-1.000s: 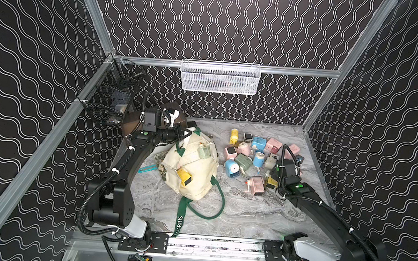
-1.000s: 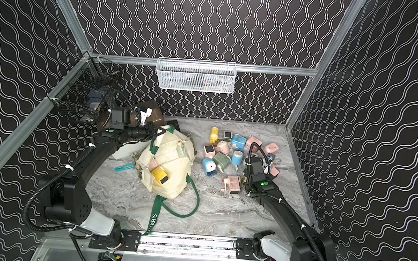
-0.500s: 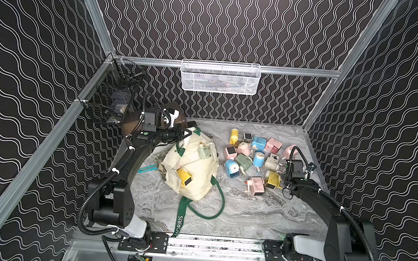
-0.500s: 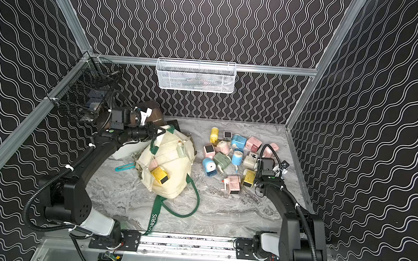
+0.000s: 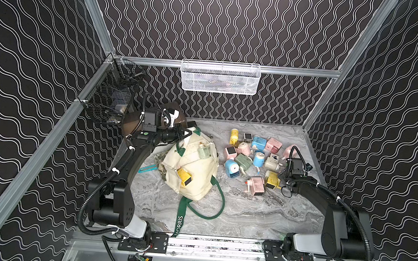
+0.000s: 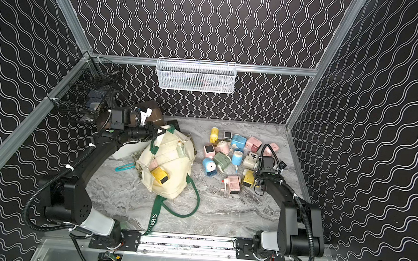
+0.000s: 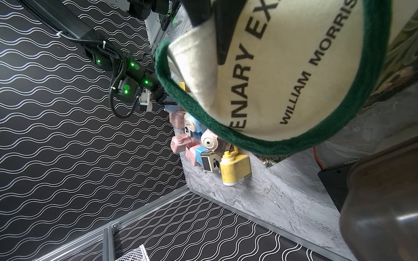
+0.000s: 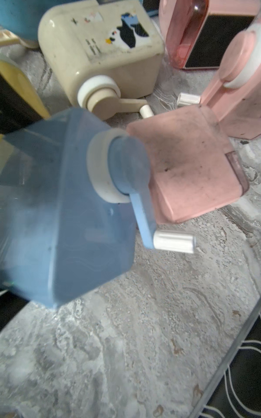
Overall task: Take out the pencil sharpeners from the tote bags
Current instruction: Place the pencil sharpener at the center of the board, then pick up the pencil sharpener from the canvas bag.
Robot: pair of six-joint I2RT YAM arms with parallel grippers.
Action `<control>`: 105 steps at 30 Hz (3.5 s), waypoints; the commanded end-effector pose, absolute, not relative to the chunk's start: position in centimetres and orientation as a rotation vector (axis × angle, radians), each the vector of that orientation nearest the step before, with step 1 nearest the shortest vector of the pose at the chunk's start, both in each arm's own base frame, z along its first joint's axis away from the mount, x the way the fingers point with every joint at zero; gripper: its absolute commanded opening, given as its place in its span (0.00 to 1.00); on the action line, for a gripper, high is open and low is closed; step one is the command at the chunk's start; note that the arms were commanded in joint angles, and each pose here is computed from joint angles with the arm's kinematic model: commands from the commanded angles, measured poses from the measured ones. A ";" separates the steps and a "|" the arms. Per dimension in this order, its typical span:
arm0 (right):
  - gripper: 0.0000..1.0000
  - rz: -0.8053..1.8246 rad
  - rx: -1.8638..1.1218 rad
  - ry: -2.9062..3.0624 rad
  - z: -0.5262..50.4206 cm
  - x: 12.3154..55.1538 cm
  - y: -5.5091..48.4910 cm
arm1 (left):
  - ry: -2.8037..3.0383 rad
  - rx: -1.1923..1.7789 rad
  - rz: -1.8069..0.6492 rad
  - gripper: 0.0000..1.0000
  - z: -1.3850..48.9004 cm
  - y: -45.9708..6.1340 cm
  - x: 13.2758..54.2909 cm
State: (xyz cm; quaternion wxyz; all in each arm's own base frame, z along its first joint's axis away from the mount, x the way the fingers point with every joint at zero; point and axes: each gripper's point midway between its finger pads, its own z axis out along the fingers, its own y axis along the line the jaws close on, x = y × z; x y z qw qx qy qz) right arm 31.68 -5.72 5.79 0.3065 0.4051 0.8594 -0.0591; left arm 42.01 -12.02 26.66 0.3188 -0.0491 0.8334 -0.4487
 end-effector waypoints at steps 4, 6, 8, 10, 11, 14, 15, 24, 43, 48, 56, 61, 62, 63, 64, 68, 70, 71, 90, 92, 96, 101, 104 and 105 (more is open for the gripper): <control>0.92 -0.099 1.058 2.286 5.8 31.9 -5.0 | 2.166 -0.108 -1.190 0.00 27.2 -12.1 42.2; 0.95 -0.084 1.047 2.279 6.2 32.0 -4.9 | 2.164 -0.106 -1.190 0.00 27.3 -12.1 42.2; 0.98 -0.069 1.041 2.275 6.5 31.9 -4.8 | 2.165 -0.108 -1.189 0.00 27.2 -12.1 42.2; 0.99 -0.057 1.038 2.270 6.9 31.9 -4.7 | 2.167 -0.106 -1.191 0.00 27.2 -12.1 42.2; 0.99 -0.050 1.030 2.267 7.3 31.8 -4.6 | 2.168 -0.108 -1.190 0.00 27.1 -12.1 42.2; 0.99 -0.008 1.007 2.237 8.9 31.6 -4.3 | 2.165 -0.108 -1.185 0.00 27.3 -12.0 42.2; 0.99 0.013 0.995 2.227 9.5 31.5 -4.1 | 2.164 -0.105 -1.186 0.00 27.3 -12.0 42.2; 0.90 0.391 0.611 2.017 18.9 31.4 3.4 | 2.166 -0.106 -1.182 0.00 27.3 -12.0 42.2; 0.82 0.861 -0.548 1.850 28.2 23.3 29.7 | 2.186 -0.112 -1.151 0.00 26.8 -11.7 42.5; 0.78 0.809 -0.673 1.886 26.5 23.0 33.0 | 2.181 -0.109 -1.154 0.00 26.9 -11.8 42.3; 0.73 0.730 -0.841 1.944 23.2 22.0 37.7 | 2.177 -0.108 -1.158 0.00 27.0 -11.8 42.3; 0.74 0.703 -0.895 2.030 19.9 22.3 40.1 | 2.177 -0.108 -1.157 0.00 27.0 -11.8 42.3; 0.75 0.698 -0.898 2.043 19.2 22.5 40.4 | 2.177 -0.107 -1.157 0.00 27.0 -11.8 42.3; 0.76 0.692 -0.898 2.063 18.4 22.7 40.9 | 2.176 -0.107 -1.157 0.00 27.0 -11.8 42.2; 0.76 0.681 -0.903 2.078 17.7 22.9 41.2 | 2.177 -0.106 -1.156 0.00 27.0 -11.8 42.2; 0.78 0.637 -0.948 2.133 15.3 23.6 42.6 | 2.177 -0.107 -1.160 0.00 27.0 -11.8 42.2; 0.80 0.614 -0.964 2.157 14.2 23.9 43.2 | 2.176 -0.106 -1.160 0.00 27.1 -11.8 42.2; 0.81 0.608 -0.973 2.165 13.6 24.0 43.5 | 2.176 -0.106 -1.160 0.00 27.1 -11.8 42.2; 0.99 0.603 -1.046 2.233 6.0 28.1 46.5 | 2.171 -0.107 -1.166 0.00 27.3 -11.9 42.2; 1.00 0.593 -1.052 2.240 5.2 28.5 46.7 | 2.171 -0.106 -1.167 0.00 27.2 -11.9 42.2; 1.00 0.560 -1.036 2.269 3.1 30.2 46.7 | 2.171 -0.106 -1.170 0.00 27.2 -11.9 42.2; 0.99 0.569 -1.033 2.290 1.3 31.4 47.4 | 2.168 -0.106 -1.171 0.00 27.3 -11.9 42.2; 0.97 0.582 -1.039 2.279 0.7 31.8 48.2 | 2.169 -0.105 -1.171 0.00 27.3 -11.9 42.2; 0.96 0.584 -1.039 2.279 0.4 31.9 48.4 | 2.171 -0.107 -1.173 0.00 27.3 -11.9 42.2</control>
